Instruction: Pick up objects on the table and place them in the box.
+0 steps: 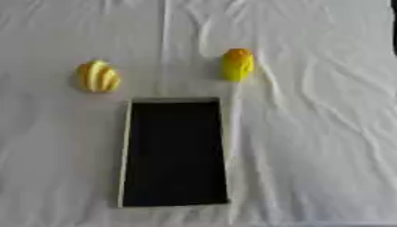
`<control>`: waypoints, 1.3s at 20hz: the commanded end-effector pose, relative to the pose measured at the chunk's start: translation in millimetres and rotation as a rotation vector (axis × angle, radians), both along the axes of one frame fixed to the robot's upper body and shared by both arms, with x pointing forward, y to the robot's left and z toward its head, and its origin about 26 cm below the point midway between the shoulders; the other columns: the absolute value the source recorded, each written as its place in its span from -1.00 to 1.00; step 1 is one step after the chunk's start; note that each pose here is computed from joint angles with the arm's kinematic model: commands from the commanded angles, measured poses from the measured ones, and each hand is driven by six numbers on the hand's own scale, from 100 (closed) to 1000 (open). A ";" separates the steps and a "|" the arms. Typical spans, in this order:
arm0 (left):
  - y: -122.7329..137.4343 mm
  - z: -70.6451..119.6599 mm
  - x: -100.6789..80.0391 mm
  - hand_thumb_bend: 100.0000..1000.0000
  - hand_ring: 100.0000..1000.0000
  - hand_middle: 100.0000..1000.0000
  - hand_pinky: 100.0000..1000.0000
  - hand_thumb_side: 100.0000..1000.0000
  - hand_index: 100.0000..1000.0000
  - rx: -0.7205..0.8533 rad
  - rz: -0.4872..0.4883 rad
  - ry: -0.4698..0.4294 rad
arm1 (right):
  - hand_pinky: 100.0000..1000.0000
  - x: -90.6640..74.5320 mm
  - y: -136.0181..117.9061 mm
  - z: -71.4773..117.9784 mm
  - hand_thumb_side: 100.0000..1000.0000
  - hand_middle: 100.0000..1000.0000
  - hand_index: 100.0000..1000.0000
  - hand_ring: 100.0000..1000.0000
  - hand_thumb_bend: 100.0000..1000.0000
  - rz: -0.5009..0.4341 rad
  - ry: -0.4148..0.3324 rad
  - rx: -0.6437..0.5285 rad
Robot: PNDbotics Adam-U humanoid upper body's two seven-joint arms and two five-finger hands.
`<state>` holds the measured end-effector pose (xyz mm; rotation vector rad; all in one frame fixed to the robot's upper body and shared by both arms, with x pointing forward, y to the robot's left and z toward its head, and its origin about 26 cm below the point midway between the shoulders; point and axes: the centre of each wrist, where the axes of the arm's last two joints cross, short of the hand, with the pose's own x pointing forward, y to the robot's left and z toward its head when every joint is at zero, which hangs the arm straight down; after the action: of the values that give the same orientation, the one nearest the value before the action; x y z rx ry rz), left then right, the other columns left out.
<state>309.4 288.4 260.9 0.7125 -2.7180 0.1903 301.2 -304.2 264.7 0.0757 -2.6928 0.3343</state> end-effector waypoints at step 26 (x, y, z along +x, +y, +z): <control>-2.3 8.3 -2.9 -1.00 0.56 0.51 0.50 -0.51 0.69 0.060 -0.030 -0.009 | 0.88 -5.2 -19.7 56.7 -0.71 0.76 0.86 0.91 -1.00 -0.499 -0.079 -1.400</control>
<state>309.9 284.5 260.7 0.6809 -2.7204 0.1284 296.3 -319.8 313.8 -0.9221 -1.9125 1.8282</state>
